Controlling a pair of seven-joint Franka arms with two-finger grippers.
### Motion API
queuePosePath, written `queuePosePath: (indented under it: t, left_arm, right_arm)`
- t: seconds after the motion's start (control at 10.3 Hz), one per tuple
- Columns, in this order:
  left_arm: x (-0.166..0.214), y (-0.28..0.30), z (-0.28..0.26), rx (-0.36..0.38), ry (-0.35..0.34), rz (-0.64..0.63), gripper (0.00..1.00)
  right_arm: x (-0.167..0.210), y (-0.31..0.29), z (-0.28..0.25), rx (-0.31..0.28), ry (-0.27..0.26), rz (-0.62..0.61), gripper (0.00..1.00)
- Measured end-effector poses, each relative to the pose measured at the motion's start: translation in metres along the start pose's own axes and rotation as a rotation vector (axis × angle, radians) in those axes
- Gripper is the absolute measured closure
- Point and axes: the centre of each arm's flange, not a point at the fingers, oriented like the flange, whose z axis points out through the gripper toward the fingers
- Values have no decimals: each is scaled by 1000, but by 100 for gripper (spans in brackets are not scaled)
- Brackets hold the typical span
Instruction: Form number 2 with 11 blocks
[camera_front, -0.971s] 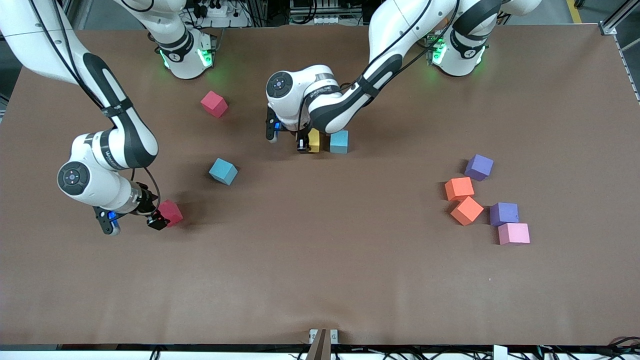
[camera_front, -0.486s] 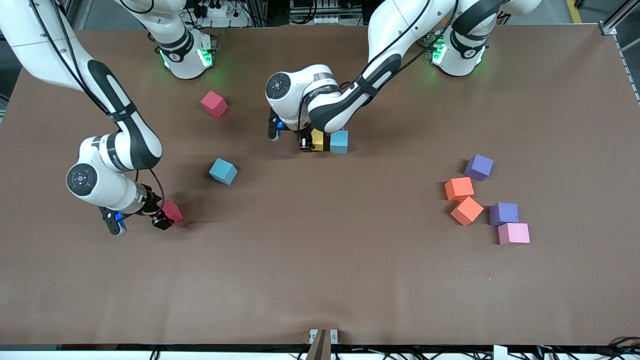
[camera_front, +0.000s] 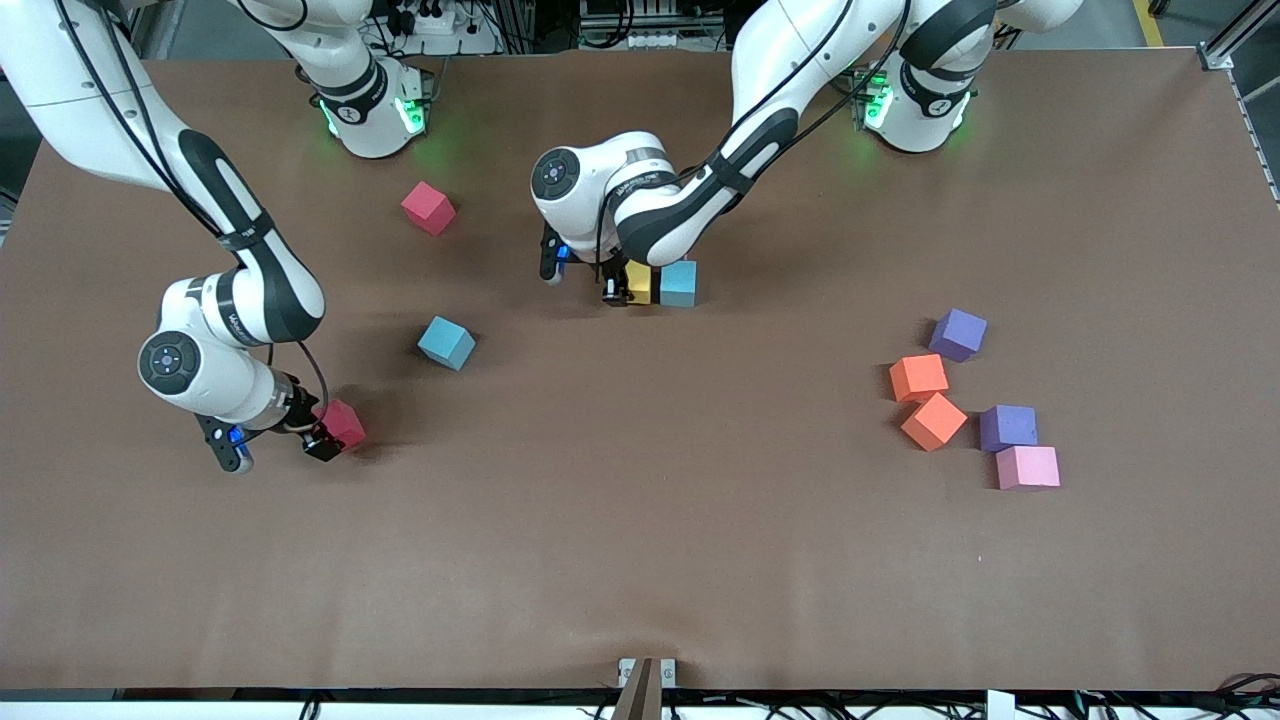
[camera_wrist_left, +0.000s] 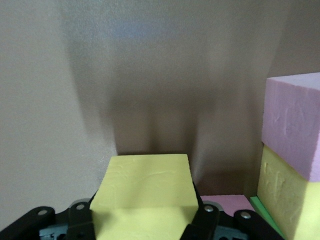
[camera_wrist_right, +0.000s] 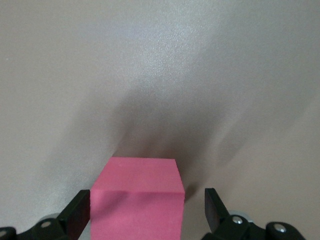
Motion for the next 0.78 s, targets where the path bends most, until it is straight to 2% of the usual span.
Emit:
queuePosePath:
  t: [0.19,0.39,0.78]
  left_arm:
    - [2,4,2,0,-11,6,38]
    - [5,9,6,11,-28,14,38]
    - [6,12,8,17,-42,18,38]
  right_arm:
    - [0,0,6,4,-4,0,12]
    - [1,-1,7,16,0,2,38]
    - [-2,-8,1,29,3,-8,39]
